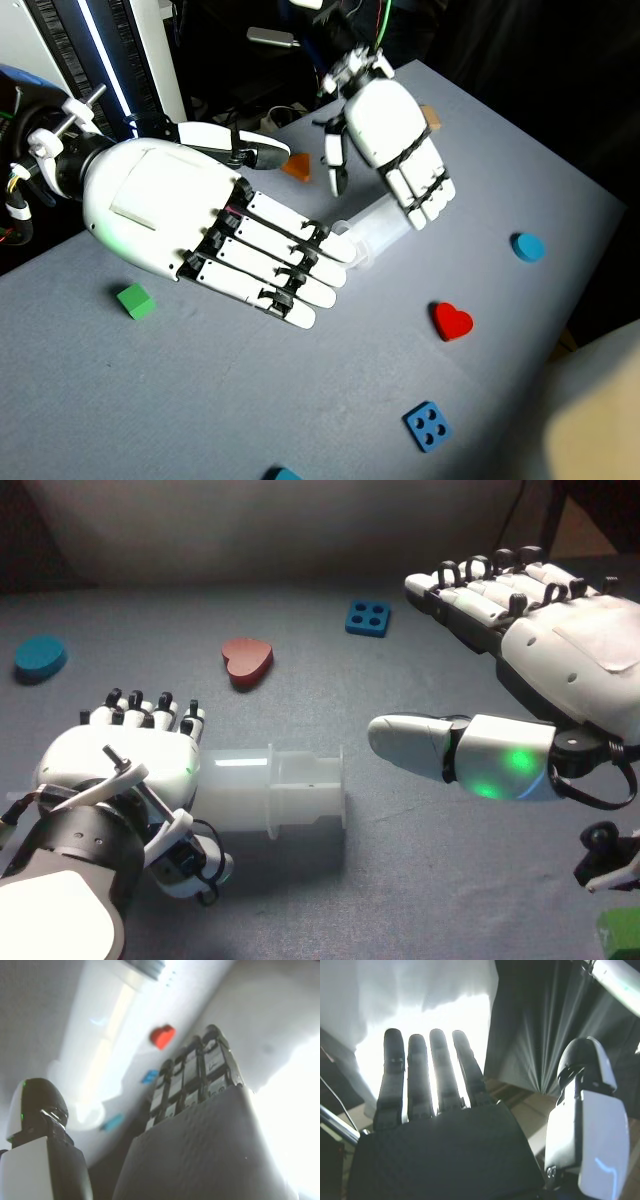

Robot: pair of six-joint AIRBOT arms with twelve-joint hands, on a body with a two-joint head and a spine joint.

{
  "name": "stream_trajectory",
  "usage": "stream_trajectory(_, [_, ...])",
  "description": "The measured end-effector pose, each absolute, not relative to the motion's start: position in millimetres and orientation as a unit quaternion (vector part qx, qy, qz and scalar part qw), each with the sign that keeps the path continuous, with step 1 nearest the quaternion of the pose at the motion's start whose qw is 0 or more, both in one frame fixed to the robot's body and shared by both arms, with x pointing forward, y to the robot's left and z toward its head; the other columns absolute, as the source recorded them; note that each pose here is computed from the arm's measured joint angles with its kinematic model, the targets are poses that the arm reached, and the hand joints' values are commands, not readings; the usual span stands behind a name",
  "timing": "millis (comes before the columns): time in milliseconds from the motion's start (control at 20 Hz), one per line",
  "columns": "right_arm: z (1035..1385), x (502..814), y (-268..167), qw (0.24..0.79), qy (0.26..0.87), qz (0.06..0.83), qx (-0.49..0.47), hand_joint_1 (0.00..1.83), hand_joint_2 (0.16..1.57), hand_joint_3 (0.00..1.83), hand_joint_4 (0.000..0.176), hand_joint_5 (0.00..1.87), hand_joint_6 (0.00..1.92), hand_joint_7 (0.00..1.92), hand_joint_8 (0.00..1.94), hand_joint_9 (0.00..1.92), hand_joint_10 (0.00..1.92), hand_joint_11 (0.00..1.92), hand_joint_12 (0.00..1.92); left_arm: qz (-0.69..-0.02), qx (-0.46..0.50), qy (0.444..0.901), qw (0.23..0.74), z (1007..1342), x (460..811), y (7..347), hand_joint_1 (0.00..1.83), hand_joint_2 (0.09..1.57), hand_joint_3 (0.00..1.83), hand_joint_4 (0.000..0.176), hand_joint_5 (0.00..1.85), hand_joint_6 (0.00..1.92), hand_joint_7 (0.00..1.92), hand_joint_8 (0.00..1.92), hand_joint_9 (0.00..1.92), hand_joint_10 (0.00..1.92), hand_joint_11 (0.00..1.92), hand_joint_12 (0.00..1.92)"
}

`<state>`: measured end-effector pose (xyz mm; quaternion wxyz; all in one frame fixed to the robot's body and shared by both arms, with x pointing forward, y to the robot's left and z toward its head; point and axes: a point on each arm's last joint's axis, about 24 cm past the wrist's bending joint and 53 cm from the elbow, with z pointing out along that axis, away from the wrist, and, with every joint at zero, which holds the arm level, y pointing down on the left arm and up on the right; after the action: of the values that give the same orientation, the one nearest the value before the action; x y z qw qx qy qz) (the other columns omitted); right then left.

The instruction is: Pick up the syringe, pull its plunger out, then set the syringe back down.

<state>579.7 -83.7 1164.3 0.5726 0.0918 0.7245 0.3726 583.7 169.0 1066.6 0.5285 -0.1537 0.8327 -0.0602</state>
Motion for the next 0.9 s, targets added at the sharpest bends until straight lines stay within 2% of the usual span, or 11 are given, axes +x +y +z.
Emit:
stream_trajectory(300, [1164,578,-82,0.573,0.724,0.374,0.087,0.06,0.99,0.0,0.0,0.17,0.0,0.21,0.0,0.17,0.0,0.0,0.69,-0.061,-0.141,0.83,0.535,1057,597,160,0.71,1.01,0.0,0.0,0.01,0.0,0.0,0.0,0.0,0.0,0.02,0.05])
stream_trajectory(350, [1164,578,-82,0.574,0.724,0.374,0.087,0.06,0.99,0.0,0.0,0.15,0.0,0.19,0.0,0.15,0.0,0.0,0.64,-0.087,-0.179,0.825,0.529,1054,597,159,0.7,1.02,0.0,0.0,0.01,0.0,0.0,0.0,0.0,0.0,0.02,0.06])
stream_trajectory(750, [1165,579,-82,0.574,0.722,0.375,0.089,0.06,0.98,0.0,0.0,0.15,0.0,0.18,0.0,0.14,0.0,0.0,0.62,-0.076,-0.162,0.831,0.526,1035,600,161,0.7,1.01,0.0,0.0,0.0,0.0,0.0,0.0,0.0,0.0,0.01,0.09])
stream_trajectory(900, [1165,579,-82,0.574,0.722,0.375,0.091,0.06,0.98,0.0,0.0,0.15,0.0,0.18,0.0,0.12,0.0,0.0,0.56,-0.082,-0.151,0.833,0.525,1033,599,157,0.71,1.0,0.0,0.0,0.0,0.0,0.0,0.0,0.0,0.0,0.0,0.16])
